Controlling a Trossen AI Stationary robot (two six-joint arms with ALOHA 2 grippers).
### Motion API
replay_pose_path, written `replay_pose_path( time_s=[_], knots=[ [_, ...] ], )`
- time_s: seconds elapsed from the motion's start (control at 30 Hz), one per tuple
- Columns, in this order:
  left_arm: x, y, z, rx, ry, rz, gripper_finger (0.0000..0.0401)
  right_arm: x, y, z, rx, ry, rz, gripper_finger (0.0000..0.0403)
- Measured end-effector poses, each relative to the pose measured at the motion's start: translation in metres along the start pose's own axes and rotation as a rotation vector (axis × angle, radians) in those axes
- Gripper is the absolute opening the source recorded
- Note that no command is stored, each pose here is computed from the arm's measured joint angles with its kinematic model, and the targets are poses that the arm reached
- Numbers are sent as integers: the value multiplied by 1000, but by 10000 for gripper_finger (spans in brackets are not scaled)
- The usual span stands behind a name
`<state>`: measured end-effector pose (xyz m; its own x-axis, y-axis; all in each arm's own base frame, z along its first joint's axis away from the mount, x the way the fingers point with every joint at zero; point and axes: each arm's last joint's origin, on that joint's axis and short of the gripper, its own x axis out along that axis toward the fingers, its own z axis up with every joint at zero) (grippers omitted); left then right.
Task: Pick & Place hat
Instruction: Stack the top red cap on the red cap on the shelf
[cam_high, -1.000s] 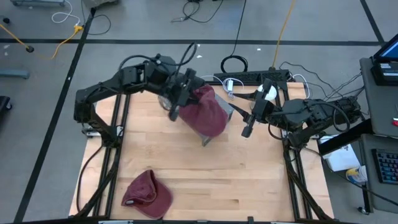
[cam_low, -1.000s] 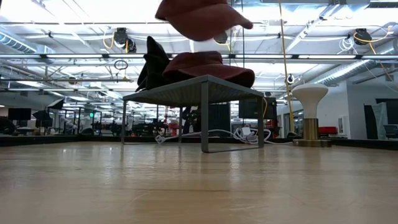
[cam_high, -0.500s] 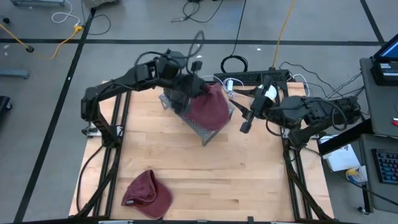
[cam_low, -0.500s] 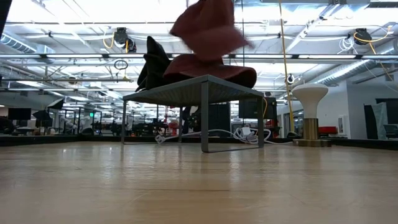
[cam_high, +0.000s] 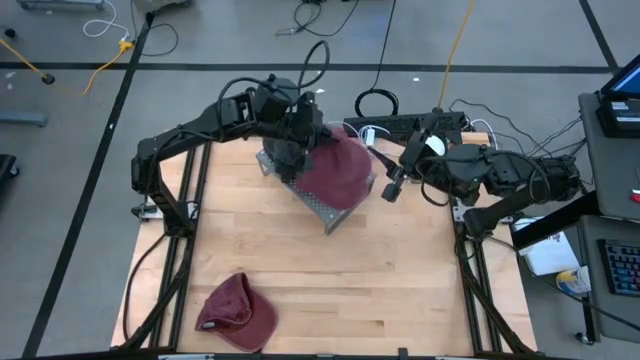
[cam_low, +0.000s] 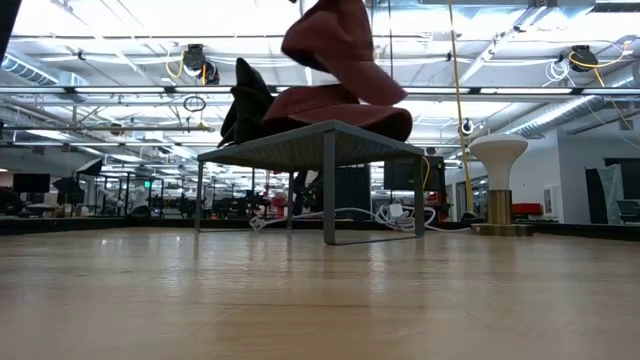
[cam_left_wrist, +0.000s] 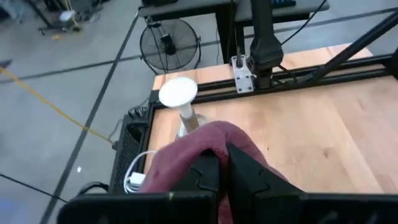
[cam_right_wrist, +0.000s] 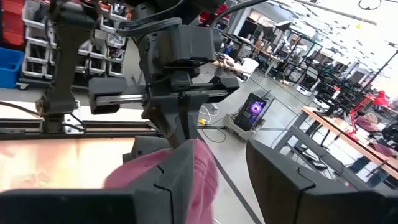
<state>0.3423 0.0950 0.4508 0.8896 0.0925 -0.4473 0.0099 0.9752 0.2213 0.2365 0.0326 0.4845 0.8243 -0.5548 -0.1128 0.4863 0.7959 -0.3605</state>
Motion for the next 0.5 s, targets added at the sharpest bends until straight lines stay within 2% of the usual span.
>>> replay_pose_path(
  time_s=[0.1,0.3,0.5],
  knots=[
    [1,0,1,-1,-16,-22,7,2,-2,-1,-2,4,-11,139],
    [1,-6,5,15,-80,-136,7,3,-4,-1,-5,8,-20,139],
    [2,-7,3,24,-49,-122,7,3,-4,-1,-20,8,-19,139]
  ],
)
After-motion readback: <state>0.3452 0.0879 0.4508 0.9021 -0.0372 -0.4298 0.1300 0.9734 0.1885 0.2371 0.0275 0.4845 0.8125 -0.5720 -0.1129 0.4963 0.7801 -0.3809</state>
